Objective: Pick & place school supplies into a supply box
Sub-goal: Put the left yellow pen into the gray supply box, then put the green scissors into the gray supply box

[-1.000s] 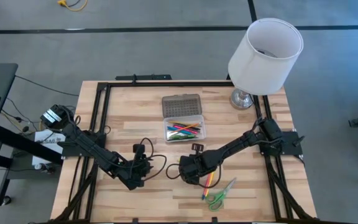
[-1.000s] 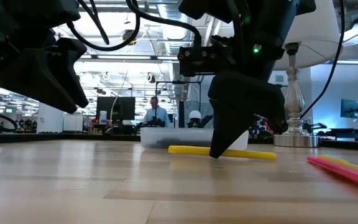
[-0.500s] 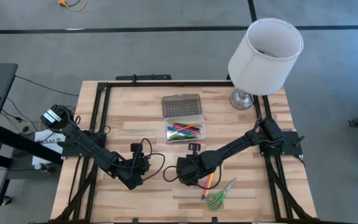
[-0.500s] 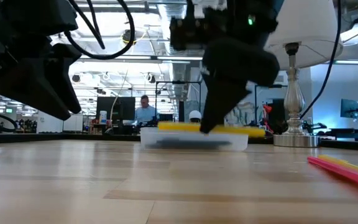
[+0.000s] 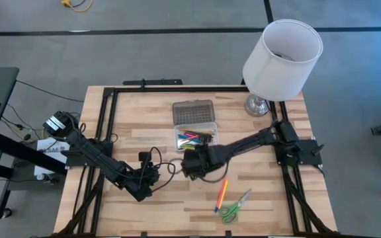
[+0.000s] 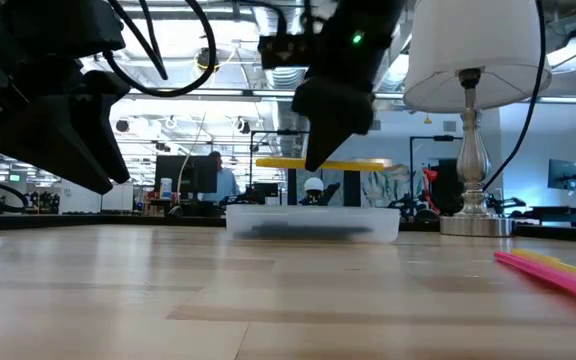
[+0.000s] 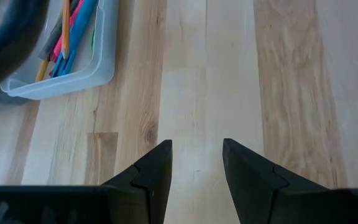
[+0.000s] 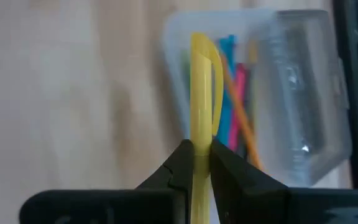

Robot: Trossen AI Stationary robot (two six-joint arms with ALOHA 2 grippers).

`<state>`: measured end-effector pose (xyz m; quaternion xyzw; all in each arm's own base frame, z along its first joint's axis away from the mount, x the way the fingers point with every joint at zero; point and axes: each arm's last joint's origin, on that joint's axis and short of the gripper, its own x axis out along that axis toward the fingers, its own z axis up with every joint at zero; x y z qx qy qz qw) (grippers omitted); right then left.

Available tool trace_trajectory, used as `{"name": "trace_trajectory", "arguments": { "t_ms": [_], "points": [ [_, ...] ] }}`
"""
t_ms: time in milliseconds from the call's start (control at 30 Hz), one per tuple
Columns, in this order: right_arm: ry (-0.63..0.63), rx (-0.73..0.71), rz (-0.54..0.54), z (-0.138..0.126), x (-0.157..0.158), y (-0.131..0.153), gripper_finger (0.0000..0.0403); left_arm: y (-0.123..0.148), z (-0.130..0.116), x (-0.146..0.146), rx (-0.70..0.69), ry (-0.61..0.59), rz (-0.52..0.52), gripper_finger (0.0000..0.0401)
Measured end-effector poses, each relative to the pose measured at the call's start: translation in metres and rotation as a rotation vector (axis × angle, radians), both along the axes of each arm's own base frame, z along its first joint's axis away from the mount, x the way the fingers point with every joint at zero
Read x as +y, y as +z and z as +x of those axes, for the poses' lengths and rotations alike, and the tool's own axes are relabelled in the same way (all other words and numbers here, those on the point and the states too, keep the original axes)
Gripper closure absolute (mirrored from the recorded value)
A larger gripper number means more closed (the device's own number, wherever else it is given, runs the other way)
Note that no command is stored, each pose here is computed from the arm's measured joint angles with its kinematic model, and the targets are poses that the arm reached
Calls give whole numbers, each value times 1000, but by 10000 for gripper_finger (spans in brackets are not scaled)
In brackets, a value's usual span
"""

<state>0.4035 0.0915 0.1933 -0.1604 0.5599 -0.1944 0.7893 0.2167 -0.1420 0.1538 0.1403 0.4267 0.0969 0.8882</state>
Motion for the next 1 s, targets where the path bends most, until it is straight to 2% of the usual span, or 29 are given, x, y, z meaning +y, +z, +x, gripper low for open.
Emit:
{"name": "trace_trajectory", "arguments": {
  "t_ms": [233,567,767,1000],
  "points": [
    [-96,-2,1,7,-38,0,375,0,0,0,3,0,3,263],
    [-260,-63,34,10,-67,0,347,0,0,0,5,0,4,263],
    [-296,-75,37,10,-75,0,327,0,0,0,6,0,4,263],
    [-279,-66,49,9,-68,0,288,0,0,0,6,0,4,263]
  ]
}}
